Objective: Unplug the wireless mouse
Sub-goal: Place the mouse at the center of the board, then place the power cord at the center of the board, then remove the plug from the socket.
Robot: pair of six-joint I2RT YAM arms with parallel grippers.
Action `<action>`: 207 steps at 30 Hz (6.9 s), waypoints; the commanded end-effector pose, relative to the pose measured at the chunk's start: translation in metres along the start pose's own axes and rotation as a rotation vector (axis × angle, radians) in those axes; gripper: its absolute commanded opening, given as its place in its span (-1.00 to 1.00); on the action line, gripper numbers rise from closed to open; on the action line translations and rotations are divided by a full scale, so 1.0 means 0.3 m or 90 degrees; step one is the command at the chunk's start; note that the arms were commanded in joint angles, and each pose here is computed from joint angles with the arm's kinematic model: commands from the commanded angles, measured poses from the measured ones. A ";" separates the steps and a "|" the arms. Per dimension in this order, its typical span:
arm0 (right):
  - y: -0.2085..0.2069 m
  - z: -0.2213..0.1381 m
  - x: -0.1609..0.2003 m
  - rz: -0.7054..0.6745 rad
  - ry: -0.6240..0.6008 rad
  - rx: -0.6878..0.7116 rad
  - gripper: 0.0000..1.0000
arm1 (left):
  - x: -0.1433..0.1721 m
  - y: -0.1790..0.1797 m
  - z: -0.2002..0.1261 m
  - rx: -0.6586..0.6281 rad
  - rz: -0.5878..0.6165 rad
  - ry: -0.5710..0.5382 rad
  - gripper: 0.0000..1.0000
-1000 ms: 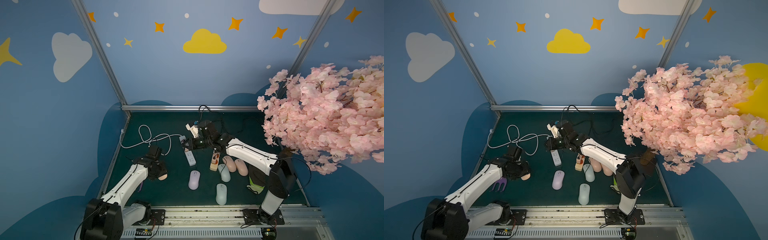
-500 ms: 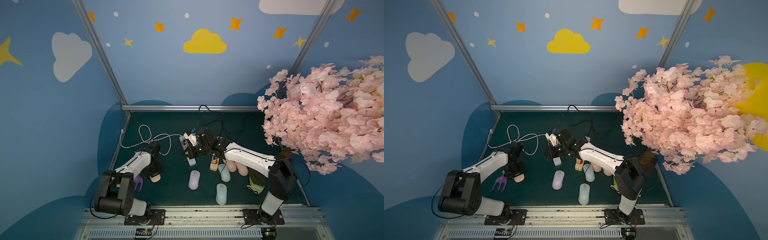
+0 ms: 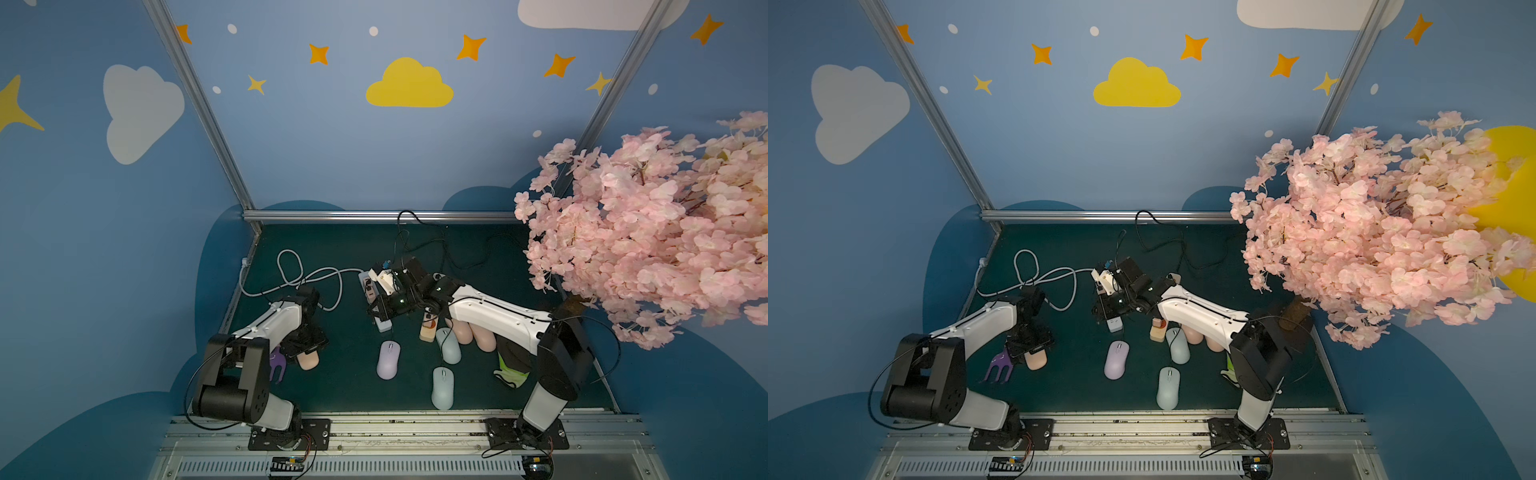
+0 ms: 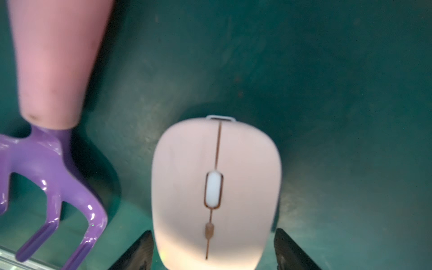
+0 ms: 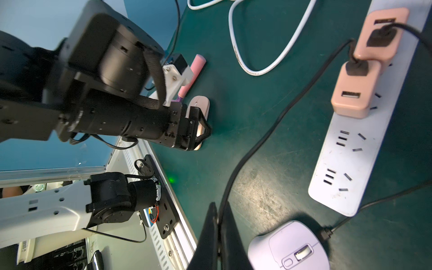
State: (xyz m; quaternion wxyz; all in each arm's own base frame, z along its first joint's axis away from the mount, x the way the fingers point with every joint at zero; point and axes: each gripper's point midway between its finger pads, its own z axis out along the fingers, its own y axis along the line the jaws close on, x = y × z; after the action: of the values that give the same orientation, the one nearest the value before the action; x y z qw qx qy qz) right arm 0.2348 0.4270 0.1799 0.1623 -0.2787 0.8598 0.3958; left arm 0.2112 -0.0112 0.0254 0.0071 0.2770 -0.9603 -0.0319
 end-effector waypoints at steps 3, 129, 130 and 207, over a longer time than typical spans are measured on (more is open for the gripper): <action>-0.022 -0.066 -0.019 -0.024 -0.018 0.068 -0.96 | -0.037 -0.027 -0.098 0.059 -0.012 -0.066 0.86; -0.338 0.272 -0.211 0.176 0.067 0.032 -0.75 | 0.012 -0.699 -0.042 0.575 0.080 -0.070 -0.03; -0.338 0.273 -0.210 0.176 0.068 0.032 -0.75 | 0.007 -0.699 -0.038 0.574 0.077 -0.070 -0.04; -0.283 0.124 -0.188 0.140 -0.010 0.119 -0.80 | -0.013 -0.571 0.146 0.547 -0.020 -0.007 -0.92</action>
State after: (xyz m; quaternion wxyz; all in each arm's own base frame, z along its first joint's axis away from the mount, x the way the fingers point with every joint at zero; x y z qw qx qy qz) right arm 0.3447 0.4318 0.1026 0.1574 -0.1482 0.9302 0.2967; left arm 0.3145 -0.1925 0.0237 -0.1450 0.1604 -0.8547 0.4719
